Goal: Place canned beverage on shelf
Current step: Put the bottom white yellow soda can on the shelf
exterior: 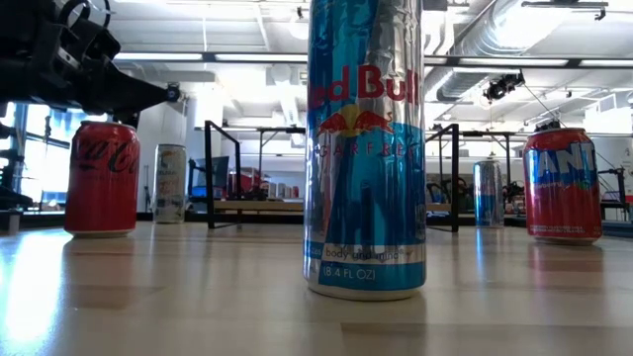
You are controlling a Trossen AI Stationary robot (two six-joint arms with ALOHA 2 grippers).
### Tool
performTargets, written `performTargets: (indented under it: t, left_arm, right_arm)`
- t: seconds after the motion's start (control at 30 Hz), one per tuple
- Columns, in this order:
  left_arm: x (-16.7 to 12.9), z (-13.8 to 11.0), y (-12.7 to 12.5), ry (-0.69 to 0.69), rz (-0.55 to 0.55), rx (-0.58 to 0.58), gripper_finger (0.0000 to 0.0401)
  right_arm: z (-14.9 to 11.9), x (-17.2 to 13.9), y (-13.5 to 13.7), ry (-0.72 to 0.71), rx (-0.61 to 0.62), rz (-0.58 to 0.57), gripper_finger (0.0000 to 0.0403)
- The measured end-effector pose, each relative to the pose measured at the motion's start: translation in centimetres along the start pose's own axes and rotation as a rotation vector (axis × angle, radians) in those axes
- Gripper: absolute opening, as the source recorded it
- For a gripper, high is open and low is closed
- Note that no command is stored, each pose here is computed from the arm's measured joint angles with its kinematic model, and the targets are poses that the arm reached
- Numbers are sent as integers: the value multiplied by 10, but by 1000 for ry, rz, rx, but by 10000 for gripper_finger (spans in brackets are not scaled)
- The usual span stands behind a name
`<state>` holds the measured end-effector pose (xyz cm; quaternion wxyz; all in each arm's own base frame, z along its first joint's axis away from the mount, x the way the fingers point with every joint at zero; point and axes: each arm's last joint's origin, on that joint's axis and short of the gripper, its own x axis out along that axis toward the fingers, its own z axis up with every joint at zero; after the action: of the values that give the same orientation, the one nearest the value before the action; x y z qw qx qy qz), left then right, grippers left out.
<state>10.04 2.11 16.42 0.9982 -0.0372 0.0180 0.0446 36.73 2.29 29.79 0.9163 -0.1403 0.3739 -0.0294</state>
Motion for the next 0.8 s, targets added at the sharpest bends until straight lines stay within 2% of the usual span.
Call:
performTargets:
  t: [0.1, 0.27, 0.57, 0.73, 0.8]
  left_arm:
    - [0, 0, 1, -1, 26, 23, 0]
    - [0, 1, 1, -8, 31, 27, 0]
    - [0, 2, 1, -19, 31, 37, 1]
    - [0, 2, 1, -25, 34, 22, 1]
    - [0, 2, 1, -26, 37, 21, 1]
  right_arm:
    - [0, -6, 18, 6, 20, -76, 269]
    - [-24, -2, 59, 44, 45, -231, 216]
    - [-59, -25, 119, -52, 109, -487, 83]
    - [-70, -35, 131, -75, 131, -488, 15]
    - [-62, -36, 131, -93, 159, -435, 4]
